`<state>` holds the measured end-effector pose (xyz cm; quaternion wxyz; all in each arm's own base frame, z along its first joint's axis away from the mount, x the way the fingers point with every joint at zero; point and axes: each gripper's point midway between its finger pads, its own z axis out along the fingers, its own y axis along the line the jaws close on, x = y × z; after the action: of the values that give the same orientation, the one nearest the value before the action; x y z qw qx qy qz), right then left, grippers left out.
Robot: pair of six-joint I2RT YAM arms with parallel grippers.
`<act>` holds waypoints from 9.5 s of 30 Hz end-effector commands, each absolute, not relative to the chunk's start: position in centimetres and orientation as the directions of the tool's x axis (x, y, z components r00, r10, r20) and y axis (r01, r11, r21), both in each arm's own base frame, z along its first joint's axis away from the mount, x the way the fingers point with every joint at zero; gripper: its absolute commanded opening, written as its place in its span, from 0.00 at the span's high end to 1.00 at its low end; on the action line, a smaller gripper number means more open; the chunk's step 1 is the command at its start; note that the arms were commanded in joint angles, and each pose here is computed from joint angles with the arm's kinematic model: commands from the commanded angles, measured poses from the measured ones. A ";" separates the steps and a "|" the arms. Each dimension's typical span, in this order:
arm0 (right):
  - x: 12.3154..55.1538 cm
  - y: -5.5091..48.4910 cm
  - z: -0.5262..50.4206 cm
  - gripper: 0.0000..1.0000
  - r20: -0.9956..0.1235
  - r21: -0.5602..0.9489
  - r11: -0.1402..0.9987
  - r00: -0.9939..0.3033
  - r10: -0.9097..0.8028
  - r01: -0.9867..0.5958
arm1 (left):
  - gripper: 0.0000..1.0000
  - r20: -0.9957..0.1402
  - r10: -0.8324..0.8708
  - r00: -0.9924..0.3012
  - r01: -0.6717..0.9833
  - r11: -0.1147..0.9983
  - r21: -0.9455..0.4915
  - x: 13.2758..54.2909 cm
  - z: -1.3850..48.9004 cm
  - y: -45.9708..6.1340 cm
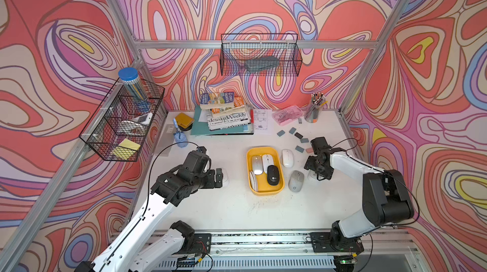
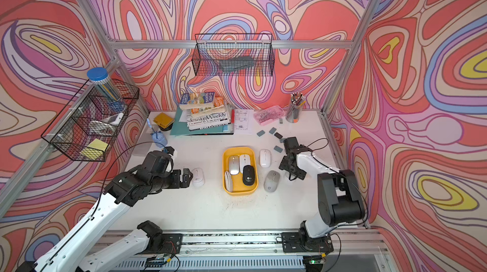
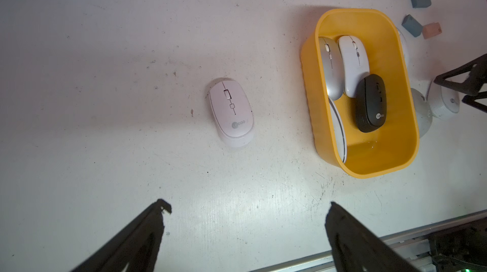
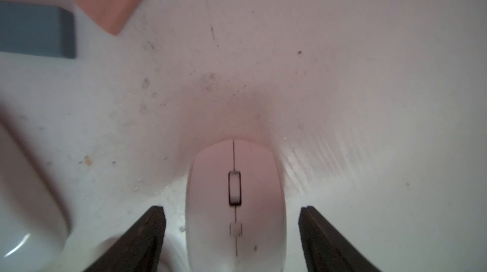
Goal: Take out the mouse from the storage box
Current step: Place the mouse at the center of the board, then pick up the mouse from the storage box, then place the mouse at the center of the board, then pick up the mouse from the storage box.
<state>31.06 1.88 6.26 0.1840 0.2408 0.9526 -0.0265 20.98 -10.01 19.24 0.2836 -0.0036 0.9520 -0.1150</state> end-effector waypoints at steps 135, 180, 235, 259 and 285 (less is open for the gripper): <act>18.5 7.0 2.2 0.26 -0.155 -0.134 0.916 -0.921 0.357 0.377 | 0.01 -0.524 -0.055 -0.850 0.094 0.963 -0.252 20.7 18.8 -10.9; 27.9 25.9 3.7 0.26 -0.352 0.021 0.999 -0.935 0.044 0.039 | 0.01 -0.520 -0.060 -0.852 0.068 0.972 -0.224 20.9 18.4 -10.3; 26.4 27.4 7.2 0.12 -0.088 0.550 0.417 -0.446 0.891 0.724 | 0.01 -0.538 -0.070 -0.840 0.075 0.967 -0.243 20.6 19.0 -10.3; 25.6 27.8 2.3 0.18 0.096 0.334 0.360 -0.412 0.906 0.871 | 0.01 -0.525 -0.064 -0.849 0.072 0.969 -0.235 20.8 18.6 -10.4; 27.6 30.5 5.3 0.51 -0.062 0.420 0.715 -0.768 0.637 0.559 | 0.01 -0.528 -0.061 -0.847 0.090 0.963 -0.255 20.7 18.8 -10.8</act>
<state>28.31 30.78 5.02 0.0952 0.3788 0.8957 0.2127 20.75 -10.76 18.87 0.2734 0.0031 0.9525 -0.1339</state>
